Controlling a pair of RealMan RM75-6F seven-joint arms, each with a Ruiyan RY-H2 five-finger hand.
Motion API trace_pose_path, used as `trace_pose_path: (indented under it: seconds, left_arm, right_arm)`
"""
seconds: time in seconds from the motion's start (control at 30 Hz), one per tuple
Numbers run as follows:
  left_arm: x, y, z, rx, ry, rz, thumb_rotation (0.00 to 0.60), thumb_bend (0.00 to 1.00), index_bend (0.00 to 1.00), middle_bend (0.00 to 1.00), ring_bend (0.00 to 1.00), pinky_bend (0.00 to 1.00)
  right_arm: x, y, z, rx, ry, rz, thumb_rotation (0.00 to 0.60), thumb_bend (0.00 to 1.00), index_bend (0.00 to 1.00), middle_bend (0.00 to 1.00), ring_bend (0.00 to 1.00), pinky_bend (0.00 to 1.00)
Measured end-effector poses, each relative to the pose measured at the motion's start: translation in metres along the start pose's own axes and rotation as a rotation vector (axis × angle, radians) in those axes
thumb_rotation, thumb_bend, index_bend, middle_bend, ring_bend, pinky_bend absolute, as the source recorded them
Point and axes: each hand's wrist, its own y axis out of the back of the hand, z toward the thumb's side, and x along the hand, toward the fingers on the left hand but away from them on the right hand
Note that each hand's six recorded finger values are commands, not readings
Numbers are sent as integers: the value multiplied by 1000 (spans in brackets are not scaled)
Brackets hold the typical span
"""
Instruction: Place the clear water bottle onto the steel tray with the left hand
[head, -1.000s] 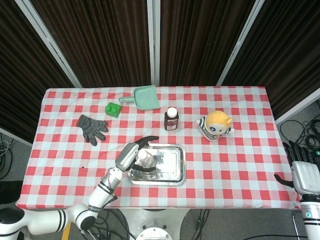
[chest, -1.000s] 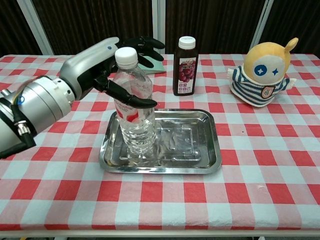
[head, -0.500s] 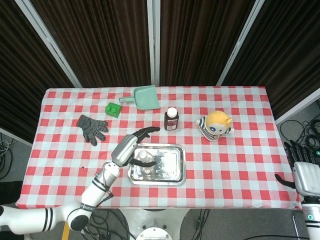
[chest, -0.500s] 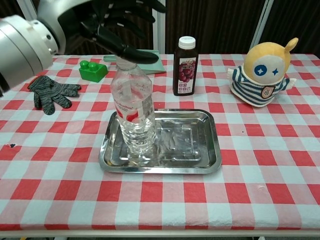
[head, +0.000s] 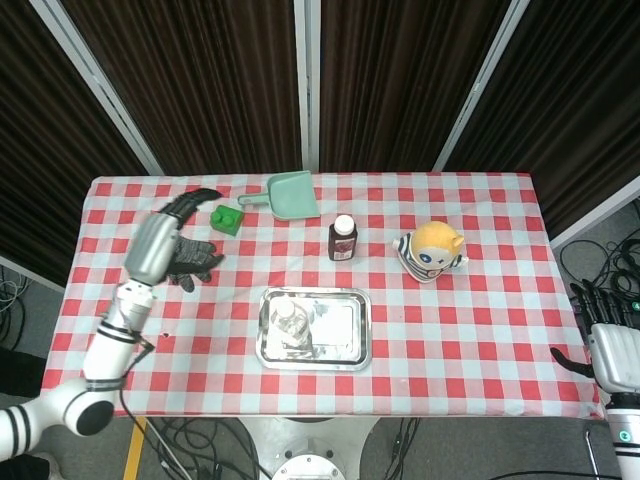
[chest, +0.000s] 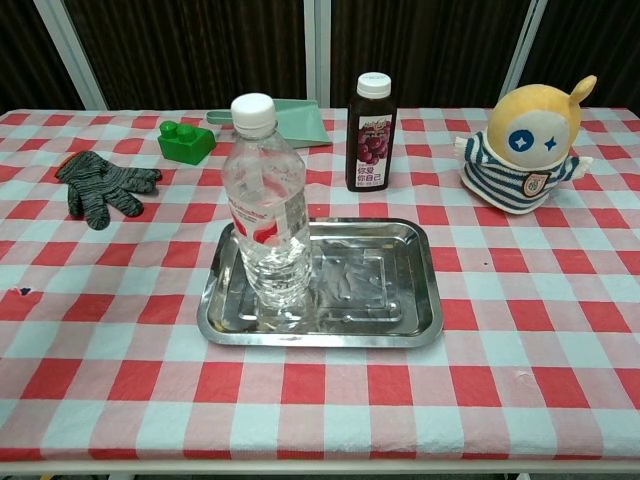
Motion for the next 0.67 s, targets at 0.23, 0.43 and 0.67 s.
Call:
trace_pose_path:
  seconds: [0.23, 0.43, 0.67]
  left_arm:
    - [-56, 38, -85, 341, 107, 17, 600, 208, 276, 306, 229, 322]
    - [-143, 29, -125, 506, 173, -111, 600, 169, 278, 306, 229, 312]
    - [-189, 36, -133, 589, 235, -135, 600, 159, 278, 306, 229, 304]
  right_arm:
    - [1, -4, 3, 2, 12, 15, 600, 101, 7, 6, 0, 0]
    - [1, -6, 3, 12, 10, 20, 600, 101, 7, 6, 0, 0]
    - [3, -8, 4, 19, 18, 23, 600, 101, 7, 6, 0, 0]
